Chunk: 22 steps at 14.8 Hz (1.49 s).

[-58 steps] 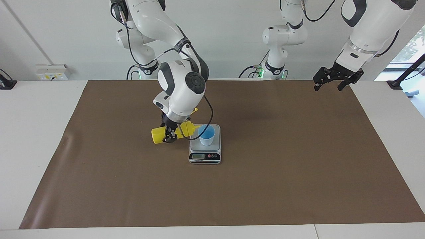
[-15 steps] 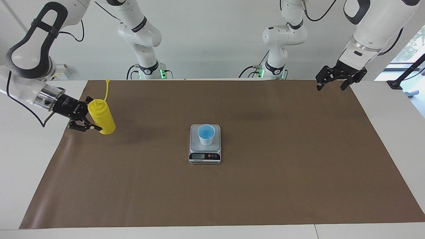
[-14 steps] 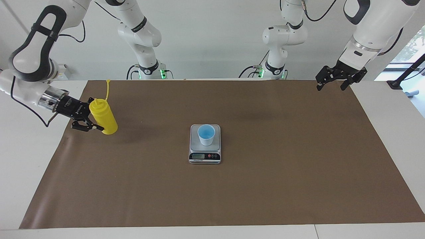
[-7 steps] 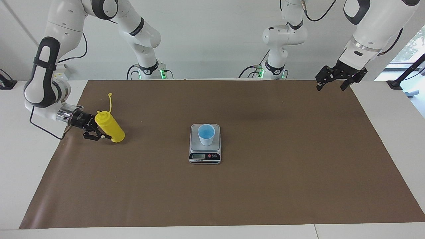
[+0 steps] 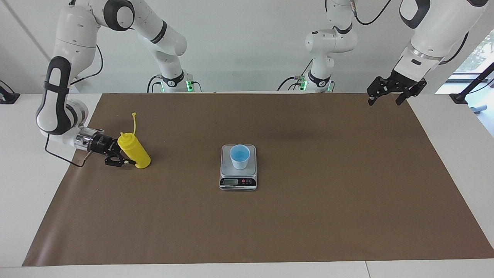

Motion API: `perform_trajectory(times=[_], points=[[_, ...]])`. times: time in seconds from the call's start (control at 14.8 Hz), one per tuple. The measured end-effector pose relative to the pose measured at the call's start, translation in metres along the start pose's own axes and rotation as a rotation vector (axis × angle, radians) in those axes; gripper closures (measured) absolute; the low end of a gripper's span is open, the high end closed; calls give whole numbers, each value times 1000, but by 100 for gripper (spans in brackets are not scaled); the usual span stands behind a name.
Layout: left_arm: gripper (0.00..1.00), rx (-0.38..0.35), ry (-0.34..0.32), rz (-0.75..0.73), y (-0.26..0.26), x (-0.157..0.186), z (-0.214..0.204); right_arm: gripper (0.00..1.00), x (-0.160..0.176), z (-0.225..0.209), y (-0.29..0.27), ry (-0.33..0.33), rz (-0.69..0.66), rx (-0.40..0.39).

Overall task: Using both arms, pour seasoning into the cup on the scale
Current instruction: 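Set the yellow bottle back down on the table with the right gripper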

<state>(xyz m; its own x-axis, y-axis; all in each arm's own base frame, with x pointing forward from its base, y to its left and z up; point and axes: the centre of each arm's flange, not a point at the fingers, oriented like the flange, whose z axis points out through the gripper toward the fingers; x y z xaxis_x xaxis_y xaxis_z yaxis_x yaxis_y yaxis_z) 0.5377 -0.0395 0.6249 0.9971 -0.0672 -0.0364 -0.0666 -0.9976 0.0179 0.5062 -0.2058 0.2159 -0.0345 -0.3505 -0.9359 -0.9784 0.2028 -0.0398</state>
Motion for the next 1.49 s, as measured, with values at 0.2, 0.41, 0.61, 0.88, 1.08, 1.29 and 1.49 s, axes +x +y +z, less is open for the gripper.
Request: perform_trajectory(times=[0.2, 0.41, 0.61, 0.88, 1.08, 1.29, 1.49], points=[[0, 0, 0, 0, 0, 0, 0, 35, -1, 0, -1, 1, -36, 0], [0, 0, 0, 0, 0, 0, 0, 11, -4, 3, -4, 4, -71, -5], [0, 0, 0, 0, 0, 0, 0, 0, -10, -3, -12, 14, -95, -9], [0, 0, 0, 0, 0, 0, 0, 0, -27, -51, -20, 46, -119, -63], [0, 0, 0, 0, 0, 0, 0, 0, -43, -106, -16, 50, -152, -114], [0, 0, 0, 0, 0, 0, 0, 0, -85, -151, -24, 122, -229, -196], [0, 0, 0, 0, 0, 0, 0, 0, -154, -161, -45, 193, -345, -301]])
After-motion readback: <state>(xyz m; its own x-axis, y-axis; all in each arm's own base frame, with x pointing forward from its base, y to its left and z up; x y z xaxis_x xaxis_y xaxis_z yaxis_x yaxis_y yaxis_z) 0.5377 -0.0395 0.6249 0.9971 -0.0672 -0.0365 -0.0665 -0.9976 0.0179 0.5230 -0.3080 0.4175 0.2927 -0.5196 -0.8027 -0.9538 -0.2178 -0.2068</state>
